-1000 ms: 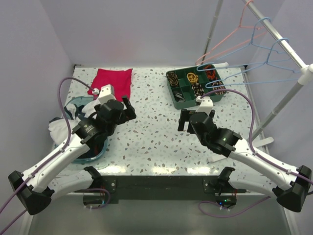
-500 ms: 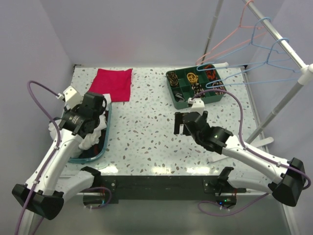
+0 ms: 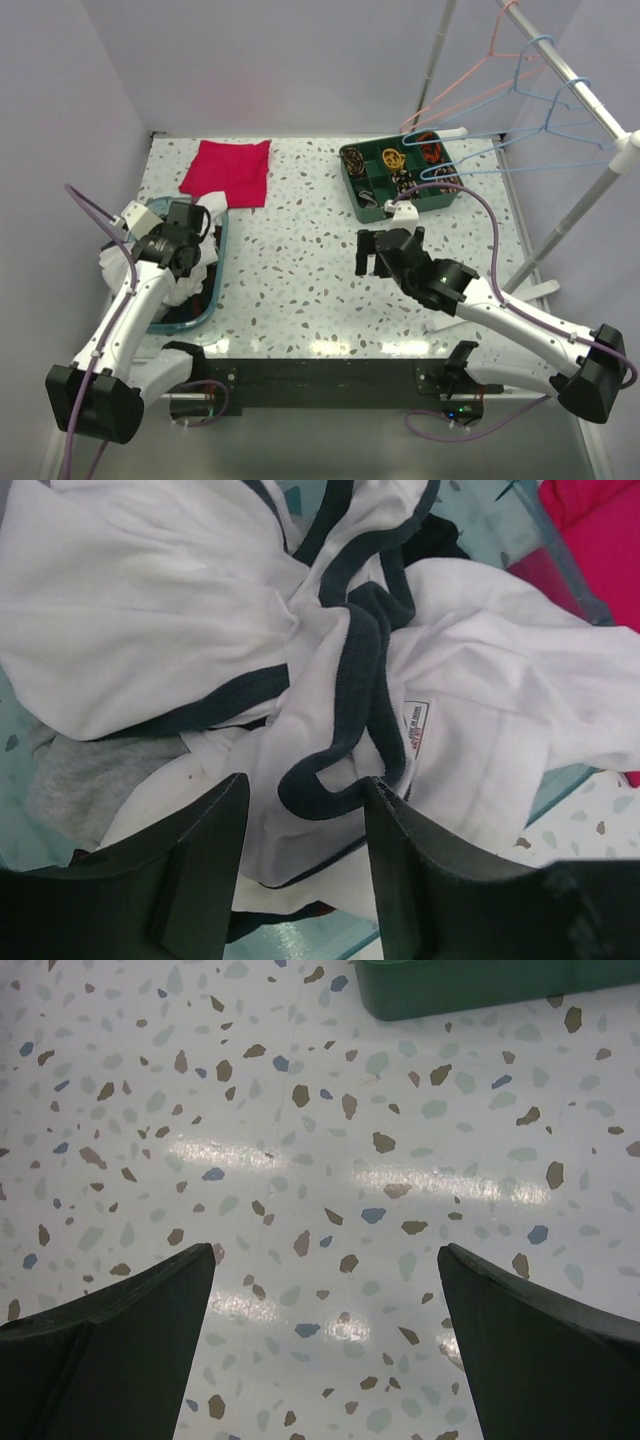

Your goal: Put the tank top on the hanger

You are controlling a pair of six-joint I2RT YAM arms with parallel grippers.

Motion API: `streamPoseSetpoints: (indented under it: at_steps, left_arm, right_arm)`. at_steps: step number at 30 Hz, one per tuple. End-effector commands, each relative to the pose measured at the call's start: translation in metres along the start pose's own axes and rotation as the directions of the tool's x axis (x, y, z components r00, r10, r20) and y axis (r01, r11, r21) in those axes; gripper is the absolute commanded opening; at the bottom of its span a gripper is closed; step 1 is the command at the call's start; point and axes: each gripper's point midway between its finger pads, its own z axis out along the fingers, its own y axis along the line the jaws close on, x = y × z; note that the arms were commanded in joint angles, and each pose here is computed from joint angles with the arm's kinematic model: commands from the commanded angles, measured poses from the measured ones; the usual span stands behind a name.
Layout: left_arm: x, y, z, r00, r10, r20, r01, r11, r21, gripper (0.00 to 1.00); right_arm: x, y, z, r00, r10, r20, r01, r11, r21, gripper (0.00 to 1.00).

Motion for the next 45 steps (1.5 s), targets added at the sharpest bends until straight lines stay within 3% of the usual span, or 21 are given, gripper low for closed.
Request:
streamPoseSetpoints:
  at_steps: [1,4,5,8,10,13,17,18,20,21,22,23,24,26,27,29,31,32,37,41,45]
  left_arm:
    - [0.007,-0.007,0.021,0.996,-0.093,0.008,0.093,0.996,0.015,0.53]
    - [0.001,-0.021,0.025,0.997,-0.082,0.008,0.081,0.995,0.062,0.18]
    - [-0.006,-0.024,0.022,0.997,-0.077,0.019,0.076,0.995,0.069,0.00]
    - [-0.060,-0.036,-0.008,0.988,-0.102,0.119,0.087,0.988,0.128,0.00]
    - [-0.114,-0.049,-0.047,0.961,-0.186,0.203,0.134,0.961,0.244,0.00]
    - [-0.181,-0.065,-0.107,0.923,-0.215,0.320,0.061,0.901,0.430,0.00]
    - [-0.250,-0.099,-0.194,0.848,-0.335,0.411,-0.055,0.715,0.697,0.00]
    - [-0.261,-0.115,-0.224,0.847,-0.346,0.404,-0.116,0.622,0.774,0.00]
    - [-0.277,-0.134,-0.262,0.827,-0.350,0.441,-0.231,0.503,0.833,0.00]
    - [-0.287,-0.150,-0.297,0.825,-0.355,0.441,-0.303,0.380,0.874,0.00]
    - [-0.292,-0.157,-0.314,0.815,-0.361,0.454,-0.348,0.323,0.880,0.00]
    - [-0.310,-0.152,-0.352,0.783,-0.418,0.461,-0.395,0.238,0.887,0.00]
    - [-0.303,-0.170,-0.365,0.798,-0.384,0.464,-0.449,0.134,0.883,0.00]
    - [-0.308,-0.175,-0.399,0.801,-0.407,0.439,-0.482,-0.002,0.876,0.00]
    - [-0.307,-0.179,-0.425,0.802,-0.406,0.439,-0.521,-0.116,0.845,0.00]
    - [-0.311,-0.172,-0.463,0.814,-0.438,0.381,-0.523,-0.269,0.809,0.00]
    - [-0.298,-0.178,-0.476,0.857,-0.390,0.338,-0.488,-0.401,0.775,0.00]
    - [-0.301,-0.172,-0.487,0.839,-0.428,0.336,-0.516,-0.429,0.742,0.00]
    - [-0.273,-0.171,-0.496,0.882,-0.367,0.296,-0.460,-0.529,0.713,0.00]
    - [-0.211,-0.192,-0.457,0.931,-0.237,0.278,-0.363,-0.519,0.774,0.00]
    - [-0.149,-0.193,-0.429,0.967,-0.086,0.240,-0.246,-0.558,0.792,0.00]
  right_arm:
    - [-0.011,0.001,-0.006,0.999,0.002,0.032,-0.001,1.000,-0.011,0.99]
    - [-0.017,0.003,-0.009,0.999,-0.002,0.039,0.002,1.000,-0.015,0.99]
    - [-0.023,0.004,-0.012,0.999,0.003,0.048,-0.002,1.000,-0.017,0.99]
    - [-0.036,0.007,-0.019,0.997,0.016,0.074,-0.013,0.999,-0.032,0.99]
    - [-0.043,0.010,-0.023,0.996,0.021,0.088,-0.017,0.999,-0.048,0.99]
    - [-0.054,0.014,-0.028,0.994,0.027,0.104,-0.021,0.998,-0.062,0.99]
    - [-0.067,0.018,-0.032,0.993,0.025,0.118,-0.017,0.998,-0.067,0.99]
    - [-0.070,0.020,-0.032,0.993,0.024,0.118,-0.016,0.998,-0.066,0.99]
    - [-0.082,0.025,-0.037,0.990,0.029,0.136,-0.018,0.996,-0.082,0.99]
    - [-0.085,0.027,-0.038,0.990,0.030,0.138,-0.019,0.996,-0.086,0.99]
    - [-0.094,0.030,-0.042,0.987,0.036,0.155,-0.021,0.995,-0.096,0.99]
    - [-0.098,0.031,-0.043,0.986,0.037,0.163,-0.022,0.995,-0.097,0.99]
    - [-0.102,0.032,-0.045,0.985,0.040,0.169,-0.022,0.994,-0.102,0.99]
    - [-0.116,0.034,-0.051,0.979,0.043,0.198,-0.022,0.994,-0.108,0.99]
    - [-0.120,0.034,-0.053,0.977,0.040,0.208,-0.018,0.994,-0.109,0.99]
    - [-0.131,0.035,-0.060,0.970,0.054,0.236,-0.027,0.993,-0.117,0.99]
    - [-0.140,0.036,-0.065,0.965,0.061,0.257,-0.029,0.992,-0.126,0.99]
    - [-0.143,0.036,-0.067,0.961,0.069,0.268,-0.034,0.991,-0.130,0.99]
    - [-0.157,0.046,-0.079,0.942,0.123,0.314,-0.057,0.976,-0.213,0.99]
    - [-0.174,0.053,-0.102,0.896,0.230,0.381,-0.095,0.935,-0.341,0.97]
    - [-0.160,0.057,-0.099,0.885,0.266,0.382,-0.100,0.910,-0.402,0.96]
